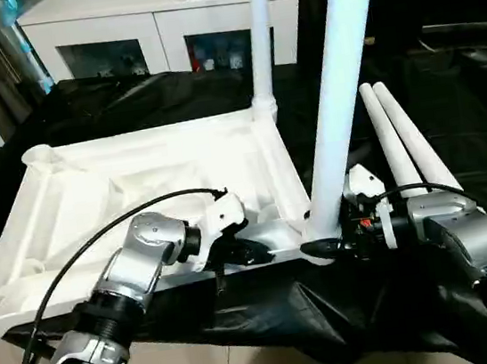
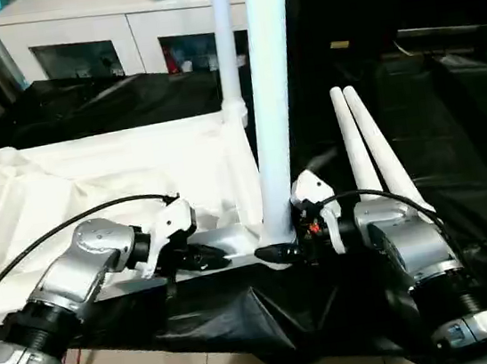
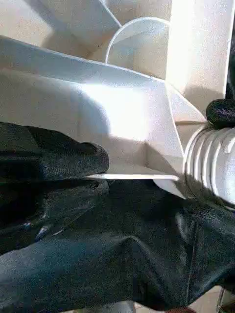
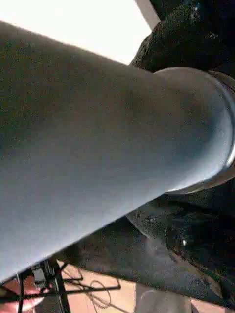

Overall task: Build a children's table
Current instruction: Rotate leg to tighten

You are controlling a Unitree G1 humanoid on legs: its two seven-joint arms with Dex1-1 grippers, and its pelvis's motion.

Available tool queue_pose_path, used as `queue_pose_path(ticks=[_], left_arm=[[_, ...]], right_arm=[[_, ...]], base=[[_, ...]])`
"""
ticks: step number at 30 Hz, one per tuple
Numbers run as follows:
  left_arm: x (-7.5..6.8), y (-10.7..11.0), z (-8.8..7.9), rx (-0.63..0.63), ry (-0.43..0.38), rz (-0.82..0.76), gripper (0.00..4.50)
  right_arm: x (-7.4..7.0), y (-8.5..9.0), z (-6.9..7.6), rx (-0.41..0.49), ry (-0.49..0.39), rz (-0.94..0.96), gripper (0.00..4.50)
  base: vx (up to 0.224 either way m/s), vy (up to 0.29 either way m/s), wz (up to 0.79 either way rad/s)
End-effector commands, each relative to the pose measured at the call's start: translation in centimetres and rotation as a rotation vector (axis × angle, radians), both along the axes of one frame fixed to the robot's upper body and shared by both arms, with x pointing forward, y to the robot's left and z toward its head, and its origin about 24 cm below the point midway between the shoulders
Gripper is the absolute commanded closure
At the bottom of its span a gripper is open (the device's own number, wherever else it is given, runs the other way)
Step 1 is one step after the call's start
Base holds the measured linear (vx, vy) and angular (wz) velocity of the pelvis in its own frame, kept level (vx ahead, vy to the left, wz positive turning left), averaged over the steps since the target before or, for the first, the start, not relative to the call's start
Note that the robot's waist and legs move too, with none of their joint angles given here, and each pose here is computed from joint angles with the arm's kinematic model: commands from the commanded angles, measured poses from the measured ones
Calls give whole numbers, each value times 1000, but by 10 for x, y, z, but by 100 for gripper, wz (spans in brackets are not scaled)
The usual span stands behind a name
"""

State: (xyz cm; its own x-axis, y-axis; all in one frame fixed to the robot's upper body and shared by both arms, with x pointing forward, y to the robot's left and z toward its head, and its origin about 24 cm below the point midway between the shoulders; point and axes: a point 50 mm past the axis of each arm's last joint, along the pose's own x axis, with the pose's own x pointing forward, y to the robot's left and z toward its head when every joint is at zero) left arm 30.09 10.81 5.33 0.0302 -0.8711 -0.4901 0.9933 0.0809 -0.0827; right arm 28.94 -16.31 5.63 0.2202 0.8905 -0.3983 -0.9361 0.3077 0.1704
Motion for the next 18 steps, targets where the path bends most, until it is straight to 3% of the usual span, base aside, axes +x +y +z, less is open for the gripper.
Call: queue_pose_path(ticks=[1, 6, 11, 15, 18], left_arm=[[1, -15, 17, -75, -64, -60, 450], [2, -16, 15, -73, -67, -35, 450], [19, -23, 15, -67, -109, 155, 450], [34, -31, 16, -49, -142, 326, 450], [39, -35, 16, -47, -148, 385, 450]], right_arm=[[-12, 19, -7, 27, 57, 111, 136], [-12, 26, -11, 29, 56, 84, 169], [15, 35, -27, -7, -8, -259, 174], [28, 47, -35, -11, -5, -465, 175], [31, 54, -38, -9, 0, -516, 176]], base=[[0, 0, 0], [0, 0, 0], [0, 0, 0], [0, 0, 0], [0, 0, 0]])
